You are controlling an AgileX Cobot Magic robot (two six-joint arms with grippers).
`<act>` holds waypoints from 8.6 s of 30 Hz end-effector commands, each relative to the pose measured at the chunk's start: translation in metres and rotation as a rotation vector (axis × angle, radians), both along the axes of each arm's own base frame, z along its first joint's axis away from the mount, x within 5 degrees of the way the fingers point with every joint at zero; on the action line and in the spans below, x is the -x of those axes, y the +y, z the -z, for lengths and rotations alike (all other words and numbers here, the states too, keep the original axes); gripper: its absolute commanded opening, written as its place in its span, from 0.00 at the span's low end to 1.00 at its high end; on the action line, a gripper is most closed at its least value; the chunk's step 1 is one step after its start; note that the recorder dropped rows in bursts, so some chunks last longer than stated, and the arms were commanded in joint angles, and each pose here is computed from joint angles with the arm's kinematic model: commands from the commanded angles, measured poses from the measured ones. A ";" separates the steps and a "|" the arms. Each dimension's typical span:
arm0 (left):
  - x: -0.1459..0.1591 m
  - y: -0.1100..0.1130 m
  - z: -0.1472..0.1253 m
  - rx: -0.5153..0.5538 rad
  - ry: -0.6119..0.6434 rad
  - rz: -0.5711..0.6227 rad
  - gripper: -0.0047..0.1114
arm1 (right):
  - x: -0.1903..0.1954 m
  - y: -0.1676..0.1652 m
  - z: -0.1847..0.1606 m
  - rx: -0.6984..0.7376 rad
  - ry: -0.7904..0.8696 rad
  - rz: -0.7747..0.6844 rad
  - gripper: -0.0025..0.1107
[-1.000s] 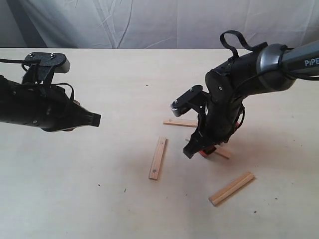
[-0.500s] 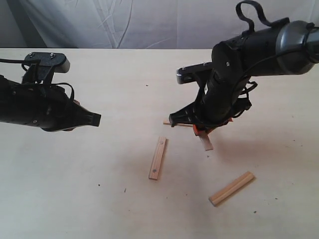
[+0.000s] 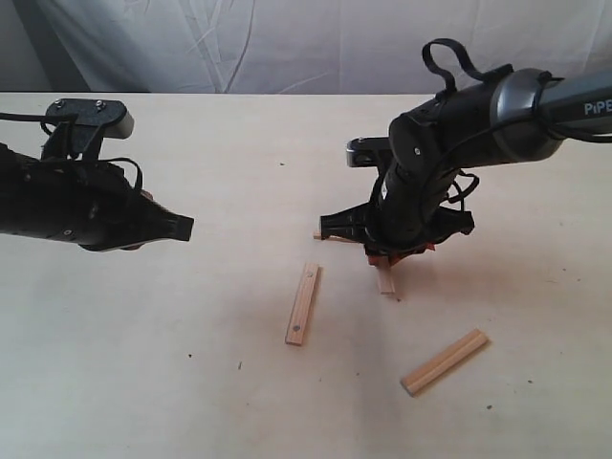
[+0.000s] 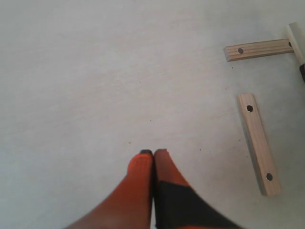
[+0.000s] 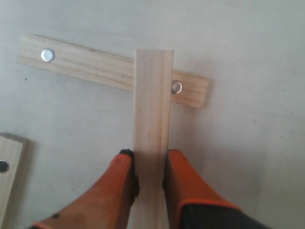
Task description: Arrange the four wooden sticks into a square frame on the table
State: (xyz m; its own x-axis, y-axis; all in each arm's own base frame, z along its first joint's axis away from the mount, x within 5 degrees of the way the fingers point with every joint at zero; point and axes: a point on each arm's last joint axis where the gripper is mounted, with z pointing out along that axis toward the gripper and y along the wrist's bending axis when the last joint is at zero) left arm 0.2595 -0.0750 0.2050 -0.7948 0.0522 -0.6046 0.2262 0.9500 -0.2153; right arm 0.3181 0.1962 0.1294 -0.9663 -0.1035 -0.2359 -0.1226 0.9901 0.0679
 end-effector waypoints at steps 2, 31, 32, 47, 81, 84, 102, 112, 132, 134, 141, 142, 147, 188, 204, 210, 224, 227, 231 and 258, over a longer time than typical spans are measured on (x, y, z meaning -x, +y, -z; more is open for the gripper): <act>0.001 0.000 -0.002 0.008 -0.010 -0.010 0.04 | -0.003 -0.003 0.004 0.029 -0.007 0.022 0.03; 0.001 0.000 -0.002 0.018 -0.006 -0.016 0.04 | 0.009 -0.014 -0.014 0.090 0.035 0.035 0.03; 0.001 0.000 -0.002 0.022 -0.002 -0.017 0.04 | 0.010 -0.015 -0.012 0.089 0.040 0.037 0.03; 0.002 -0.001 -0.001 0.025 0.006 -0.014 0.04 | 0.028 0.000 0.001 0.081 0.095 0.010 0.03; 0.002 -0.001 -0.001 0.023 0.003 -0.015 0.04 | 0.030 0.005 0.024 0.094 0.143 -0.086 0.27; 0.002 -0.001 -0.001 0.025 0.003 -0.016 0.04 | 0.030 0.006 0.025 0.088 0.150 -0.080 0.27; 0.001 0.000 -0.002 0.022 -0.010 -0.023 0.04 | 0.043 0.007 -0.016 0.110 0.094 -0.873 0.36; 0.001 0.000 -0.002 0.022 -0.010 -0.023 0.04 | 0.072 -0.016 -0.061 0.156 0.072 -1.083 0.38; 0.001 0.000 -0.002 0.026 -0.003 -0.022 0.04 | 0.119 -0.051 0.001 0.258 -0.141 -1.517 0.48; 0.001 0.000 -0.002 0.026 -0.003 -0.022 0.04 | 0.118 -0.052 0.007 0.267 -0.123 -1.533 0.48; 0.001 0.000 -0.002 0.026 -0.005 -0.023 0.04 | 0.116 -0.053 0.026 0.283 -0.040 -1.585 0.46; 0.001 0.000 -0.002 0.026 -0.005 -0.023 0.04 | 0.117 -0.053 0.029 0.281 -0.027 -1.587 0.44; 0.001 0.000 -0.002 0.028 -0.004 -0.025 0.04 | 0.119 -0.054 0.035 0.268 0.020 -1.586 0.09; 0.000 0.000 -0.003 0.032 -0.013 -0.035 0.04 | -0.003 -0.014 0.001 0.156 -0.072 -0.002 0.02; 0.000 0.000 -0.002 0.033 -0.011 -0.034 0.04 | -0.007 -0.011 0.001 0.092 -0.089 0.029 0.02; 0.000 0.000 -0.002 0.033 -0.011 -0.034 0.04 | -0.006 -0.012 0.001 0.099 -0.080 0.032 0.02; 0.001 -0.001 -0.002 0.035 -0.002 -0.029 0.04 | 0.006 -0.008 -0.009 0.024 0.038 -0.181 0.02; 0.001 -0.001 -0.002 0.034 -0.003 -0.030 0.04 | -0.001 -0.026 -0.009 0.034 0.064 -0.128 0.02; 0.000 0.000 -0.003 0.031 -0.017 -0.038 0.04 | -0.005 -0.028 -0.007 0.015 0.029 -0.114 0.02; 0.001 0.000 -0.002 0.033 -0.007 -0.032 0.04 | -0.005 -0.012 -0.012 0.015 -0.088 -0.104 0.02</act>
